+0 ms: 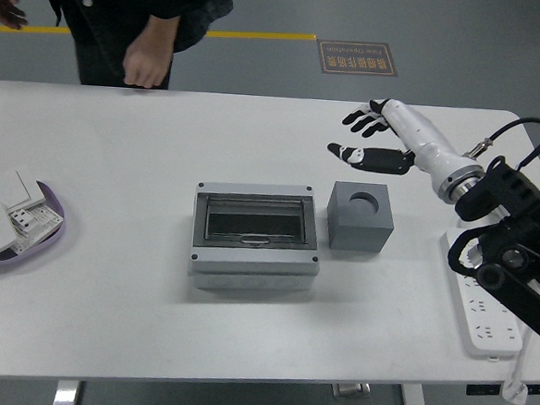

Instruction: Pick up the cylinder from the cube,place it in the box,flap close box

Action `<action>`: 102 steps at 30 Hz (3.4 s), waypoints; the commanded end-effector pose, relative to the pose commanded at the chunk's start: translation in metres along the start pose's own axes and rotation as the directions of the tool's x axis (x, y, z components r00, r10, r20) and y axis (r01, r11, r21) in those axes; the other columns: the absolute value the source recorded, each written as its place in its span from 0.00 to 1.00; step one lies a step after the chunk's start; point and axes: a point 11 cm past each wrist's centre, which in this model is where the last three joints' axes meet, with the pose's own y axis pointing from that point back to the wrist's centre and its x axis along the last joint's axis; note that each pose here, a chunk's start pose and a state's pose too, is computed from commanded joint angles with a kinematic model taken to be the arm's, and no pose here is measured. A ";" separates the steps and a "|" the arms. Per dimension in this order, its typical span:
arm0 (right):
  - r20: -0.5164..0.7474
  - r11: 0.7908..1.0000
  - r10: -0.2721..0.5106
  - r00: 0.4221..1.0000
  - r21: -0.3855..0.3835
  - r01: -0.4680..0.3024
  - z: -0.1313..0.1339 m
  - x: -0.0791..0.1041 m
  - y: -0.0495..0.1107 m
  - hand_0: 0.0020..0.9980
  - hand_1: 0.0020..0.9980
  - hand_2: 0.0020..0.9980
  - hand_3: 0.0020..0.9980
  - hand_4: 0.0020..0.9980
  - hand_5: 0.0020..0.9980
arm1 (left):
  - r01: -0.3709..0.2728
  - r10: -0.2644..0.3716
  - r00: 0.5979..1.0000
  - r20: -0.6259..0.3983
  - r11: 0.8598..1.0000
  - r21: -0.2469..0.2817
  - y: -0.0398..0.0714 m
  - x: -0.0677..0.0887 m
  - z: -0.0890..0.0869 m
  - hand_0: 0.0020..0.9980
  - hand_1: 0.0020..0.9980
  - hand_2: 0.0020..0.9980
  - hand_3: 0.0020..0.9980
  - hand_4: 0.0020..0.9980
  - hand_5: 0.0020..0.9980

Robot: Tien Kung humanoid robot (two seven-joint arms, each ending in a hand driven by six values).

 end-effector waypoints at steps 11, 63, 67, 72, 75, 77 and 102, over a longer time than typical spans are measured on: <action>0.037 0.994 0.108 0.993 0.022 -0.109 0.004 0.023 -0.008 0.70 0.61 0.60 0.64 0.79 0.46 | -0.005 0.005 1.000 -0.011 1.000 -0.017 0.000 0.004 0.002 0.60 0.62 0.61 0.63 0.66 0.22; 0.701 0.889 0.382 0.602 -0.100 -0.447 0.109 0.032 0.058 0.65 0.59 0.57 0.62 0.77 0.41 | -0.023 0.023 1.000 0.000 0.999 -0.037 0.001 0.013 0.016 0.60 0.62 0.61 0.63 0.67 0.22; 0.699 0.887 0.392 0.599 -0.112 -0.449 0.112 0.033 0.060 0.65 0.59 0.57 0.62 0.77 0.41 | -0.025 0.025 1.000 0.008 0.999 -0.037 0.001 0.015 0.017 0.60 0.62 0.61 0.63 0.67 0.22; 0.695 0.886 0.401 0.596 -0.128 -0.446 0.116 0.032 0.062 0.66 0.60 0.58 0.62 0.92 0.42 | -0.032 0.033 0.999 0.018 0.999 -0.037 0.002 0.020 0.017 0.60 0.62 0.61 0.63 0.67 0.22; 0.693 0.886 0.404 0.597 -0.134 -0.444 0.118 0.031 0.062 0.66 0.60 0.58 0.63 0.93 0.36 | -0.036 0.037 0.999 0.020 0.999 -0.039 0.002 0.023 0.017 0.60 0.62 0.61 0.63 0.67 0.22; 0.692 0.885 0.407 0.596 -0.137 -0.445 0.119 0.031 0.063 0.66 0.60 0.58 0.63 0.93 0.36 | -0.037 0.037 0.999 0.018 0.999 -0.039 0.002 0.024 0.017 0.60 0.62 0.61 0.63 0.67 0.22; 0.725 0.879 0.408 0.554 -0.149 -0.453 0.120 0.028 0.062 0.67 0.61 0.59 0.63 0.92 0.35 | -0.021 0.020 1.000 -0.011 0.999 -0.033 0.001 0.015 0.012 0.59 0.62 0.61 0.63 0.67 0.22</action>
